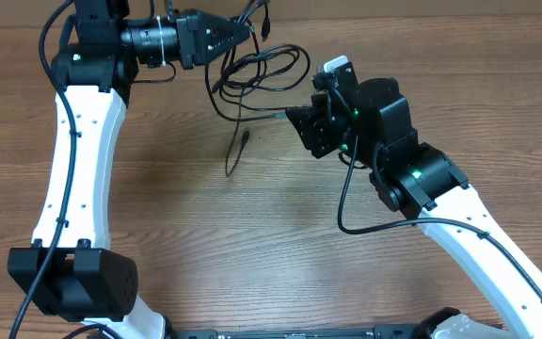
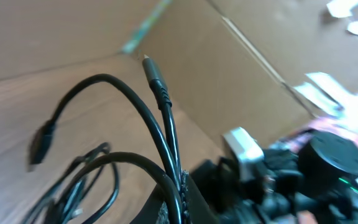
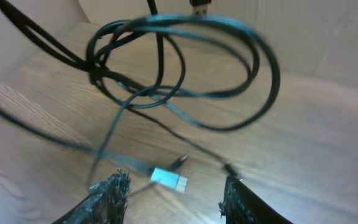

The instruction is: Untangle cables

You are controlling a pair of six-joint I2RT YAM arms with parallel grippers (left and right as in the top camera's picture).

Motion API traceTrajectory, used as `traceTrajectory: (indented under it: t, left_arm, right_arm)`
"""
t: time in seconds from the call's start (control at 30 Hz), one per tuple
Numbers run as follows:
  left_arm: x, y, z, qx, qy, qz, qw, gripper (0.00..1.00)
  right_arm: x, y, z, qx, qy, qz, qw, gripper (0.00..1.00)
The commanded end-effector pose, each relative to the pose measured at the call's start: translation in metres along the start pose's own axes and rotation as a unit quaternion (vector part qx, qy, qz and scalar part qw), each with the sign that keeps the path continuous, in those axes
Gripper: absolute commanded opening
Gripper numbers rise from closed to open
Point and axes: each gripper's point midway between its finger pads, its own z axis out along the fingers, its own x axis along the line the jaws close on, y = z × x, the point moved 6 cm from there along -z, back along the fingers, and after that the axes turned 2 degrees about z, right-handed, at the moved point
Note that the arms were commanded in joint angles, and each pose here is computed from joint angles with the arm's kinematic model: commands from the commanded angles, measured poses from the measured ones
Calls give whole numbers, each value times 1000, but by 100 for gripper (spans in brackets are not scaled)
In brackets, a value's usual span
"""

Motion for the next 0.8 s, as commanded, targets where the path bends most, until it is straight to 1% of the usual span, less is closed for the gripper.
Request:
traceTrajectory:
  t: [0.0,0.17,0.27,0.43,0.6,0.77]
  left_arm:
    - [-24,0,0,13,-70,29,997,4]
    - [-23,-2,1,16,-69,18,997,4]
    - [-23,-4,1,18,-69,7,997,4]
    - [-22,-7,1,21,-68,7,997,4]
    - [-25,-9,2,26,-79,-1,997,4]
    - [-32,-15,13,39,-95,-8,995,5]
  right_arm:
    - [4,13,-11,-29,-4,-107,994,49]
    - [7,16,-15,-38,3,-239,970,48]
    - [7,17,-15,-39,1,-290,956,48]
    - [8,22,-15,-53,-2,-314,948,48]
    - [9,25,-16,-62,-6,-364,929,48]
    - [9,25,-16,-61,-9,-399,915,48]
